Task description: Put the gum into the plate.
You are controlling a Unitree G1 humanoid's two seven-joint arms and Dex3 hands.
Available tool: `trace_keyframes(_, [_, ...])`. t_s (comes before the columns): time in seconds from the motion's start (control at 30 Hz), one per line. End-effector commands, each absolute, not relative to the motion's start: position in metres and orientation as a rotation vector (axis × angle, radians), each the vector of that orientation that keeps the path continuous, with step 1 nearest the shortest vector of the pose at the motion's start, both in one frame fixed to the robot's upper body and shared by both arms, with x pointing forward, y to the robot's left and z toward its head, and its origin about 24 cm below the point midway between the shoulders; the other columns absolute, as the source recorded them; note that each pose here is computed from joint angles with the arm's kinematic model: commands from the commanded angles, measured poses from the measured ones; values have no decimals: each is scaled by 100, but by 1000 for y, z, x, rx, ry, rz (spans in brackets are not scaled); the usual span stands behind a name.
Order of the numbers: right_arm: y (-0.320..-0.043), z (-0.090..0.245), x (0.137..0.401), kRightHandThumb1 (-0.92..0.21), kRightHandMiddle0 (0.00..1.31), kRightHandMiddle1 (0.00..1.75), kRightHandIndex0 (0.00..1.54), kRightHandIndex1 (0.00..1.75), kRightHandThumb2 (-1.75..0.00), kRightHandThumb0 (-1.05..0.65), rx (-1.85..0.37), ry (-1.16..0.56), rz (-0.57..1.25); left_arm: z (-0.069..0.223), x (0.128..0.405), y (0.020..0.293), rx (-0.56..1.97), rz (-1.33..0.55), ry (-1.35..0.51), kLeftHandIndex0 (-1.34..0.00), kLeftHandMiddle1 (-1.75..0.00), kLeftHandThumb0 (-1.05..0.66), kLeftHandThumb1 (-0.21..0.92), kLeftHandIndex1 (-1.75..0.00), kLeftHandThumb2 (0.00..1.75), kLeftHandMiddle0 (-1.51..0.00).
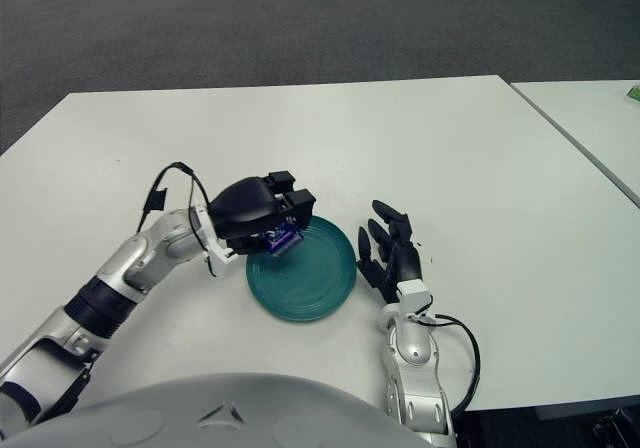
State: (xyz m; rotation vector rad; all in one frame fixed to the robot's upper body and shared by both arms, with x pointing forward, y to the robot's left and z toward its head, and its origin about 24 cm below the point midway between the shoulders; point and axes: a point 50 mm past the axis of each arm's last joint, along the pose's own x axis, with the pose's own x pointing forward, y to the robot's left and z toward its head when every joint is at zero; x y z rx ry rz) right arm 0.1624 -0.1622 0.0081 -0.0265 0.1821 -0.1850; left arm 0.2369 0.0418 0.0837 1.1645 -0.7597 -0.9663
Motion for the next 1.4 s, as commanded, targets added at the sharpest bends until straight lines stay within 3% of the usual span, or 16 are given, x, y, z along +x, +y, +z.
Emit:
trace_keyframes(0.0, [-159, -11, 149, -92, 0, 69, 30, 28, -64, -67, -11, 312, -195, 88, 241, 38, 1210, -983, -779, -55, -167, 0, 14, -175, 150, -74])
trace_keyframes(0.53, [-159, -10, 153, -92, 0, 80, 36, 32, -69, -64, 3, 306, -219, 82, 237, 26, 1247, -1118, -727, -57, -159, 0, 11, -175, 151, -80])
trace_keyframes(0.63, [-159, -11, 153, -92, 0, 80, 38, 33, -70, -64, 6, 305, -222, 82, 236, 26, 1263, -1145, -706, -57, -166, 0, 11, -173, 152, -77])
trace_keyframes(0.7, [-158, -11, 153, -92, 0, 80, 36, 38, -70, -64, 8, 303, -224, 83, 236, 26, 1287, -1172, -690, -47, -171, -1, 22, -172, 141, -69])
trace_keyframes(0.73, [-158, -11, 153, -92, 0, 80, 35, 39, -70, -64, 9, 302, -225, 83, 236, 26, 1298, -1183, -683, -38, -172, -15, 27, -171, 130, -61])
trace_keyframes(0.77, [-159, -11, 153, -92, 0, 80, 34, 40, -71, -65, 9, 302, -225, 83, 236, 26, 1304, -1189, -679, -24, -173, -36, 40, -170, 106, -49])
trace_keyframes(0.87, [-158, -11, 154, -92, 0, 79, 31, 44, -71, -65, 12, 298, -227, 83, 237, 28, 1330, -1207, -669, -8, -166, -64, 60, -155, 66, -32])
trace_keyframes(0.9, [-157, -11, 154, -92, 0, 79, 31, 45, -71, -64, 14, 297, -229, 83, 237, 28, 1353, -1226, -661, -6, -160, -69, 64, -148, 60, -27])
trace_keyframes(1.0, [-157, -11, 154, -92, 0, 77, 29, 48, -71, -64, 18, 295, -233, 83, 237, 28, 1388, -1265, -645, -2, -116, -92, 84, -98, 31, -8])
trace_keyframes(1.03, [-157, -11, 154, -92, 0, 76, 29, 48, -71, -64, 21, 295, -237, 84, 237, 28, 1386, -1286, -642, -1, -111, -94, 86, -92, 28, -7])
trace_keyframes(1.1, [-157, -11, 154, -92, 0, 75, 31, 51, -70, -63, 26, 294, -243, 86, 236, 29, 1381, -1314, -638, 0, -92, -100, 90, -63, 22, -3])
trace_keyframes(1.23, [-158, -11, 155, -92, 0, 75, 33, 54, -70, -63, 34, 292, -248, 87, 234, 35, 1372, -1339, -629, 0, -61, -104, 91, -36, 17, -1])
trace_keyframes(1.3, [-159, -11, 155, -92, 0, 75, 33, 58, -71, -63, 43, 292, -251, 86, 232, 43, 1358, -1358, -633, 0, -25, -104, 92, -15, 19, 0])
trace_keyframes(1.37, [-159, -11, 155, -92, 0, 74, 32, 58, -72, -65, 52, 294, -253, 85, 231, 47, 1334, -1373, -639, 0, -13, -105, 92, -8, 22, 0])
